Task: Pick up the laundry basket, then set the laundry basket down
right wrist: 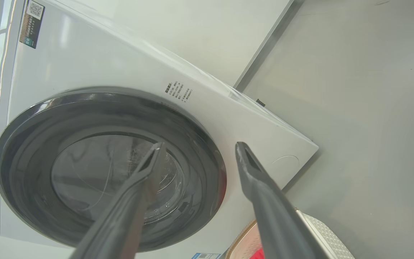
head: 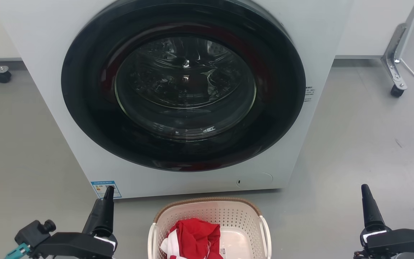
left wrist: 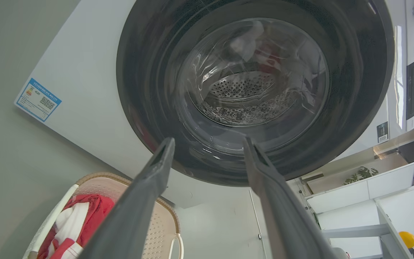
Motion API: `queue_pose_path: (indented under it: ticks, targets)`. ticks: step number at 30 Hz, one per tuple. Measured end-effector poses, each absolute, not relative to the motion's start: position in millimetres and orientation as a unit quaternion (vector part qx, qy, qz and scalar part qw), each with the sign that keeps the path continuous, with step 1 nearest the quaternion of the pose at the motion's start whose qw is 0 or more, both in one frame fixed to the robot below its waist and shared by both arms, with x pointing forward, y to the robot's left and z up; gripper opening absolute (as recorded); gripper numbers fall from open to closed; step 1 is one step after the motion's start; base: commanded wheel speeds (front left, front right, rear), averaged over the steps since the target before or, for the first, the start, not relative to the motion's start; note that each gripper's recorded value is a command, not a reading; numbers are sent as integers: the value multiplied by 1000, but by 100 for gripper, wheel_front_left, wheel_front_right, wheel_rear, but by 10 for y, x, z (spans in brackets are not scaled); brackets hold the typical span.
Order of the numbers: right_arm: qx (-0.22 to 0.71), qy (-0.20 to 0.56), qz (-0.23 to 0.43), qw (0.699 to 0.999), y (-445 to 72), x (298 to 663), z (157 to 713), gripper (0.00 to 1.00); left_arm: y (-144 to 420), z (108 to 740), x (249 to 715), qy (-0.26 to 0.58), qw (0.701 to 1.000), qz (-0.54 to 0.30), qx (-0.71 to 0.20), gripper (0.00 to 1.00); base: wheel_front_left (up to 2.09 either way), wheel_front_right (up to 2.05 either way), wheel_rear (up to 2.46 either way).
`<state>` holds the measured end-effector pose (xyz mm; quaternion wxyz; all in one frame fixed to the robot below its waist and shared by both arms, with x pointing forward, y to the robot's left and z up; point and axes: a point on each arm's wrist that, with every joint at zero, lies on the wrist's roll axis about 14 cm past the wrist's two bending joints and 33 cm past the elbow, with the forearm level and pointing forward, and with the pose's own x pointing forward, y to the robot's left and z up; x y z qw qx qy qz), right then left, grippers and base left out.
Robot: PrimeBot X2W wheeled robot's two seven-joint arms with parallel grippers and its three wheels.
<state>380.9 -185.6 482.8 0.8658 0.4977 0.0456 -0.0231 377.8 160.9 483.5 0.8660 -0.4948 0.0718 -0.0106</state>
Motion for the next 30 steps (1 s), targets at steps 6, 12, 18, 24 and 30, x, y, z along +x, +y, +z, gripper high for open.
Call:
queue_pose_path:
  ticks: [6, 12, 18, 24, 30]
  targets:
    - [432, 43, -7, 901, -1807, 3831, 4897, 100, 1576, 4967, 3821, 57, 897, -27, -438, 100, 0, 0, 0]
    - [369, 32, 12, 929, -1754, 3878, 4999, 100, 1536, 5044, 3823, 44, 922, -37, -383, 100, 0, 0, 0]
    - [309, 27, 29, 950, -1673, 3878, 5031, 100, 1487, 5100, 3814, 33, 941, -48, -333, 100, 0, 0, 0]
    - [266, 25, 40, 963, -1615, 3872, 5033, 100, 1459, 5143, 3806, 22, 954, -54, -293, 100, 0, 0, 0]
    - [220, 21, 55, 974, -1526, 3863, 5029, 100, 1438, 5153, 3794, 14, 965, -56, -255, 100, 0, 0, 0]
